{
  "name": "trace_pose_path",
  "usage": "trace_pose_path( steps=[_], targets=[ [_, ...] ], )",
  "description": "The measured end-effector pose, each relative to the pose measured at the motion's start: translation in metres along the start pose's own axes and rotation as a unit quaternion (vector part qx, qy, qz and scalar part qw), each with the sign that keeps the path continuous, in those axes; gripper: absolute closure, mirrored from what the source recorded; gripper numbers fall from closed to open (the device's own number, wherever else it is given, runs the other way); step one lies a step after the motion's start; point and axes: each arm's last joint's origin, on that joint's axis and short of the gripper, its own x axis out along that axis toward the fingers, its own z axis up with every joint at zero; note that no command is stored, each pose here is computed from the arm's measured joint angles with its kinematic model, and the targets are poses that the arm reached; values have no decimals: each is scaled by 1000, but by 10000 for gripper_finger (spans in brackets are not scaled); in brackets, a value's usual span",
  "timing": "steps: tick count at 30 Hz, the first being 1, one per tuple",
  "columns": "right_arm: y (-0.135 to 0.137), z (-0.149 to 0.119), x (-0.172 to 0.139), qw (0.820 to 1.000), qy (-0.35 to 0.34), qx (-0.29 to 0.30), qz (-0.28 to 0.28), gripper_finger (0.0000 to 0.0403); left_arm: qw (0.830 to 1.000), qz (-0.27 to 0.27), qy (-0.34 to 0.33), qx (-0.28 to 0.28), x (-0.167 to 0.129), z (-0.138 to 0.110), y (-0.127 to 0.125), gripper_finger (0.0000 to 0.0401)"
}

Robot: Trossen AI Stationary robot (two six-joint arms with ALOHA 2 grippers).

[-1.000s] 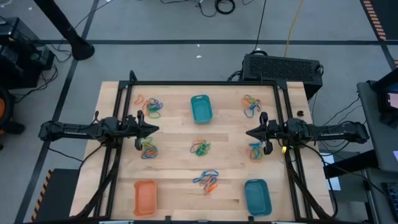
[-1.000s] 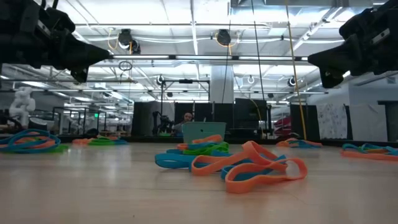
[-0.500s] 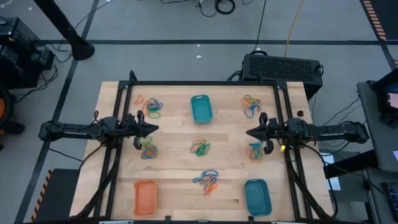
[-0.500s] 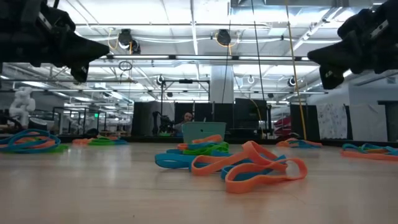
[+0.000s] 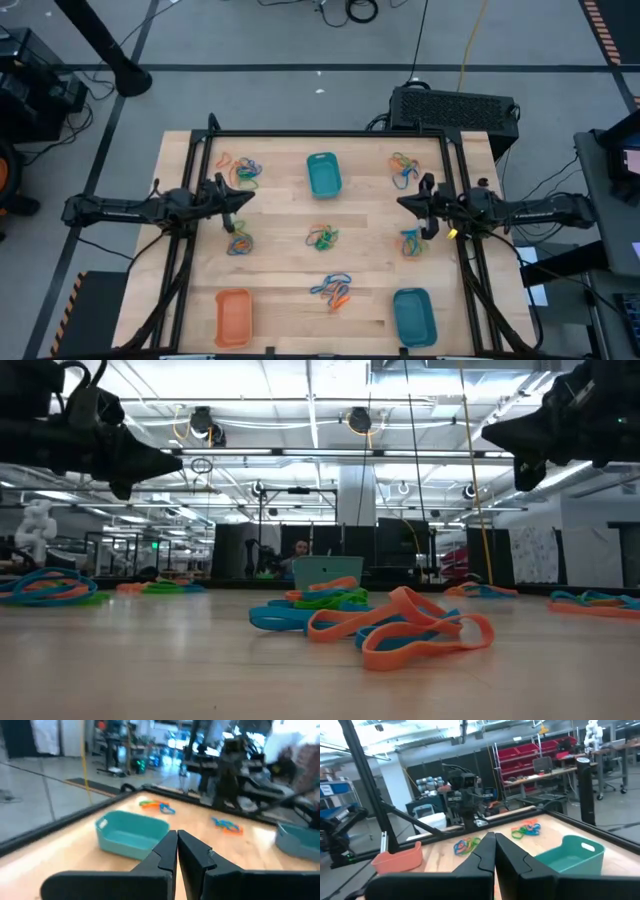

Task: Sort rubber bands into baskets
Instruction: Put the blue rubber band into the top blue bin

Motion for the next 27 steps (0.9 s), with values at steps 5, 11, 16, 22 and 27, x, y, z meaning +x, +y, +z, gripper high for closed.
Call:
trace_pose_path(
  steps=[5,11,16,22,27],
  targets=[
    [6,16,13,1000,5,-11,-2,403,994,-2,109,18,2,14,-4,381],
    [15,36,42,996,54,-68,-10,403,978,-24,205,24,9,64,-20,381],
    [23,46,77,986,111,-126,-6,403,955,-26,296,16,16,92,-37,381],
    [37,39,118,971,182,-148,43,403,905,-26,423,-25,15,104,-60,384],
    [52,20,145,948,261,-171,60,403,863,13,504,-20,15,92,-70,388]
  ],
)
